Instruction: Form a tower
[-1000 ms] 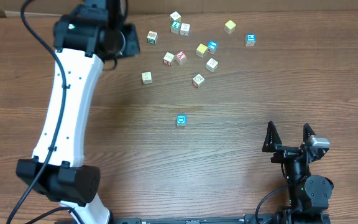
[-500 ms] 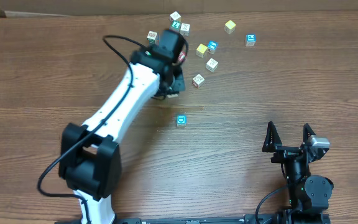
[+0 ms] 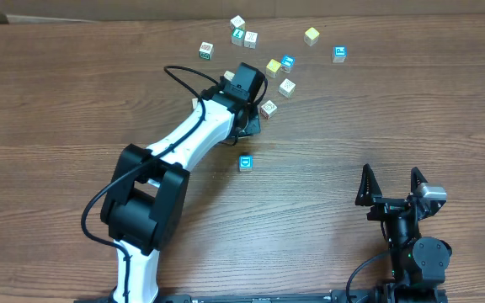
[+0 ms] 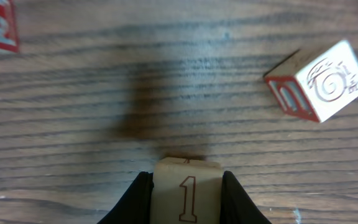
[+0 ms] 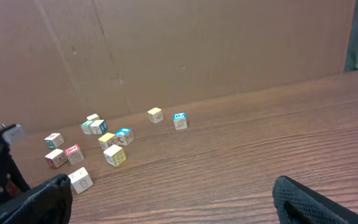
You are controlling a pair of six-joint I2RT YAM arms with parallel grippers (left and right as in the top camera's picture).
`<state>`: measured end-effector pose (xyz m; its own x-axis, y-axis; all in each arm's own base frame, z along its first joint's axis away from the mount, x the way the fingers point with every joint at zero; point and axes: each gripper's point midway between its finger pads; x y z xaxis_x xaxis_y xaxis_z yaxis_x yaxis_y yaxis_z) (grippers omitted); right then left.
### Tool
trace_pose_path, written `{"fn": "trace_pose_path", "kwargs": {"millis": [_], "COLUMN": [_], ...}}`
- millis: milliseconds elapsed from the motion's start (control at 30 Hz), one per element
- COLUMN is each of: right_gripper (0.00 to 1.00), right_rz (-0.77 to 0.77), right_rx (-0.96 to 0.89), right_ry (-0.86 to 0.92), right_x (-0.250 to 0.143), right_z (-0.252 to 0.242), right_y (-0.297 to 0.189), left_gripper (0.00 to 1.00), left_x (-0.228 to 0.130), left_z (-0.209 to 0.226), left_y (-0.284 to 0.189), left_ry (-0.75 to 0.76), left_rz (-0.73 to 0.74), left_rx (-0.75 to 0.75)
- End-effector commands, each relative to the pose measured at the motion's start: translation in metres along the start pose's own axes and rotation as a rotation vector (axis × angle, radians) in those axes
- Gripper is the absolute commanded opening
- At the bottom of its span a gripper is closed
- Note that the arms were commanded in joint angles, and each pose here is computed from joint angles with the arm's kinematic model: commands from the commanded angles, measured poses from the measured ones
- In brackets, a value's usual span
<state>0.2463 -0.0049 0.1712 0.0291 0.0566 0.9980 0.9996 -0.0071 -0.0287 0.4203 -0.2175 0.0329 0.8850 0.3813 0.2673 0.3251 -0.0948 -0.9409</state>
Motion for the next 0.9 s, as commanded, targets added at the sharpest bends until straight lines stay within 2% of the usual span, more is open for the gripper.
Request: {"fn": "trace_pose_path", "kwargs": {"millis": [0,100,167,233,333,467,567,767,833,867], "right_gripper": [1.00,1.00,1.00,1.00,1.00,1.00,1.00,1.00,1.00,1.00], "right_rz": [-0.006,-0.006,-0.006,-0.006,-0.006,-0.006,-0.004,-0.003,-0.050,-0.083], "right_rx": [0.009,0.009,0.009,0.009,0.009,0.009,-0.019,-0.032,-0.006,0.061], "right_ry": [-0.005,-0.005,-0.005,-0.005,-0.005,-0.005,-0.012,-0.012,0.017,0.074], "right_x": [-0.001,-0.001,-0.001,-0.001,-0.001,-0.001,-0.002,-0.002,0.010,0.018], "right_z": [0.002,0.002,0.002,0.002,0.002,0.002,-0.003,-0.005,-0.001,0.010], "right_y": [0.000,0.000,0.000,0.000,0.000,0.000,0.000,0.000,0.000,-0.001], "left_gripper": [0.23,0.37,0.57,0.72,0.82,0.83,0.84,0.82,0.80,0.70], "left_x": [-0.007,-0.007,-0.007,-0.007,-0.005,0.012,0.039,0.108,0.127,0.134], "left_z": [0.009,0.009,0.008,0.008,0.006,-0.005,-0.015,-0.014,0.001,0.010], "left_y": [0.013,0.013,0.013,0.013,0.012,-0.004,-0.032,-0.115,-0.137,-0.144], "left_ry": [0.017,0.021,0.022,0.022,0.021,0.033,0.010,-0.080,-0.119,-0.138], "left_rz": [0.002,0.004,0.004,0.004,-0.001,-0.034,-0.090,-0.215,-0.244,-0.256], "left_rx": [0.046,0.047,0.046,0.046,0.041,0.008,-0.027,-0.107,-0.107,-0.103]}}
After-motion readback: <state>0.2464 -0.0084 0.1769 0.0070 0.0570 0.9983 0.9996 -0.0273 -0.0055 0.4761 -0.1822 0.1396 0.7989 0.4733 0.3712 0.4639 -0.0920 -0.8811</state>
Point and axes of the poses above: each gripper's point midway between its finger pads, its own y axis out along the fingers, its own z axis along the line the jaws close on, x = y × z, and after that the axes turned 15 degrees about -y, right-handed
